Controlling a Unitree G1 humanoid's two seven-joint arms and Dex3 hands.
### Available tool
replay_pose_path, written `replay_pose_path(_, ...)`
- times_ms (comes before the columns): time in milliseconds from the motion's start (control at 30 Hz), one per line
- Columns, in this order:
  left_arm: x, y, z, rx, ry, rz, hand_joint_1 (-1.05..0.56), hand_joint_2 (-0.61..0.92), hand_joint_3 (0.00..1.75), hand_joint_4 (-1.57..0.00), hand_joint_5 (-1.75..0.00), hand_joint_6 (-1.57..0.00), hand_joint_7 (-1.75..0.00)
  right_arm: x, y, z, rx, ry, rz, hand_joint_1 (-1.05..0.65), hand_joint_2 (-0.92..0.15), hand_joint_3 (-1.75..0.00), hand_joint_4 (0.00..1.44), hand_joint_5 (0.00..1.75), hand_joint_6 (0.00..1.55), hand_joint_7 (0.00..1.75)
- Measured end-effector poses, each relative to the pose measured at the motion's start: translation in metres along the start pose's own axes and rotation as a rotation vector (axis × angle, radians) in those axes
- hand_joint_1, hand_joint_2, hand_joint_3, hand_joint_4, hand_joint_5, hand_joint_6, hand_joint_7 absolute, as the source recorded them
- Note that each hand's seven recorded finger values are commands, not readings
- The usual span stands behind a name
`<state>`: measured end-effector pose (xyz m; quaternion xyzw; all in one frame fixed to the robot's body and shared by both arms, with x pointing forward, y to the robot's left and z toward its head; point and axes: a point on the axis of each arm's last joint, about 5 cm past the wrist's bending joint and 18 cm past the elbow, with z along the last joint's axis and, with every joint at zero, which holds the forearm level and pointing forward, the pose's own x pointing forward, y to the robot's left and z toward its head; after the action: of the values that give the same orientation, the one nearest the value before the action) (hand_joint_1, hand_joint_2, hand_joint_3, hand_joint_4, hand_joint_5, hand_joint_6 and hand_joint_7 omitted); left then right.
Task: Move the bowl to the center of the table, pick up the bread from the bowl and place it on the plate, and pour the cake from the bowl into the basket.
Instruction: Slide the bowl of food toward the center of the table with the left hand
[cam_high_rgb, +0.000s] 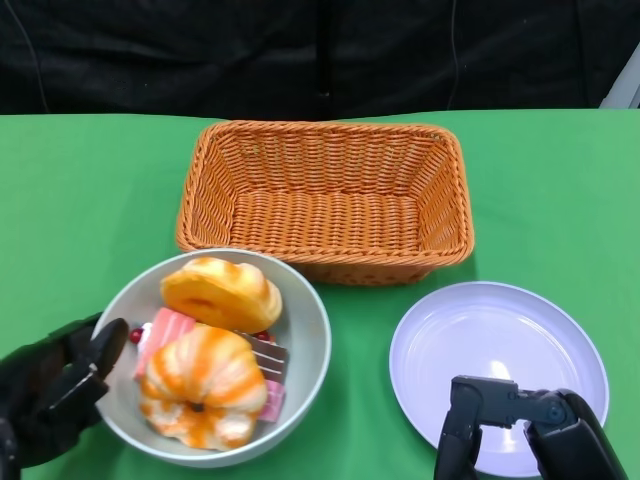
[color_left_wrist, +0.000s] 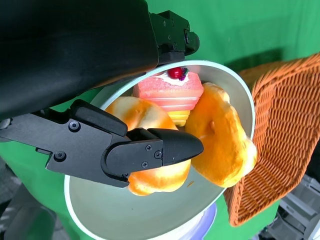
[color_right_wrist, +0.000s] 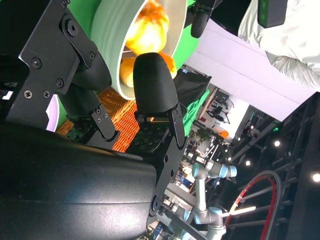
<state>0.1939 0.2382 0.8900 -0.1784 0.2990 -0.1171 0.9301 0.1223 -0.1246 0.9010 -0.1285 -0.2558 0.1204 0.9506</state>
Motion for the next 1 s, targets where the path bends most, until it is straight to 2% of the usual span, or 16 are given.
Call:
replay_pose_path(267,0.01,-0.017,-0.001,0.025,0.042,-0.051,-0.7,0.92,0.59,0.0,0.0,0.0,0.0,0.001,0.0,0.002,-0.003,-0.009,-0.001,0.21,-0.02,-1.75,0.99,1.7,0.94,1.52)
replay_pose_path(367,0.015,-0.024,-0.001,0.039,0.05,-0.075,-0.72,0.92,0.57,0.0,0.0,0.0,0.0,0.002,-0.001,0.002,-0.019,-0.015,0.0,0.16,-0.01,-1.75,0.96,1.67,0.9,1.48)
replay_pose_path(467,0.02,-0.032,-0.001,0.039,0.053,-0.086,-0.74,0.92,0.52,0.0,0.0,0.0,0.0,0.004,-0.003,0.003,-0.048,-0.028,-0.003,0.0,-0.01,-1.75,0.85,1.62,0.78,1.42)
replay_pose_path(567,0.023,-0.037,-0.002,0.034,0.057,-0.09,-0.74,0.92,0.5,0.0,0.0,0.0,0.0,0.008,-0.004,0.004,-0.054,-0.052,-0.003,-0.05,-0.01,-1.75,0.81,1.6,0.73,1.41)
replay_pose_path(600,0.024,-0.038,-0.002,0.037,0.06,-0.092,-0.74,0.92,0.52,0.0,0.0,0.0,0.0,0.009,-0.005,0.005,-0.065,-0.056,-0.002,-0.1,-0.01,-1.74,0.64,1.6,0.56,1.42)
replay_pose_path(667,0.026,-0.041,-0.001,0.05,0.065,-0.104,-0.74,0.92,0.53,0.0,0.0,0.0,0.0,0.014,-0.009,0.01,-0.109,-0.062,0.003,-0.14,0.0,-1.74,0.5,1.61,0.4,1.47)
replay_pose_path(800,0.03,-0.049,-0.001,0.057,0.073,-0.133,-0.74,0.92,0.54,0.0,0.0,0.0,0.0,0.022,-0.015,0.017,-0.136,-0.085,-0.003,-0.15,0.01,-1.74,0.45,1.62,0.34,1.5)
replay_pose_path(833,0.031,-0.049,-0.001,0.057,0.073,-0.134,-0.73,0.92,0.53,0.0,0.0,0.0,0.0,0.021,-0.015,0.017,-0.137,-0.08,-0.001,-0.2,-0.01,-1.69,0.41,1.61,0.28,1.48)
replay_pose_path(900,0.032,-0.05,0.0,0.059,0.077,-0.137,-0.72,0.92,0.51,0.0,0.0,0.0,0.0,0.025,-0.016,0.018,-0.173,-0.073,0.035,-0.4,-0.13,-1.38,0.18,1.63,0.06,1.46)
replay_pose_path(933,0.033,-0.051,0.0,0.063,0.081,-0.142,-0.72,0.92,0.5,0.0,0.0,0.0,0.0,0.031,-0.018,0.02,-0.199,-0.078,0.06,-0.46,-0.22,-1.18,0.09,1.6,0.03,1.41)
replay_pose_path(1000,0.035,-0.053,0.0,0.068,0.084,-0.154,-0.72,0.92,0.49,0.0,0.0,0.0,0.0,0.046,-0.022,0.024,-0.255,-0.098,0.097,-0.53,-0.31,-0.94,0.02,1.58,0.01,1.33)
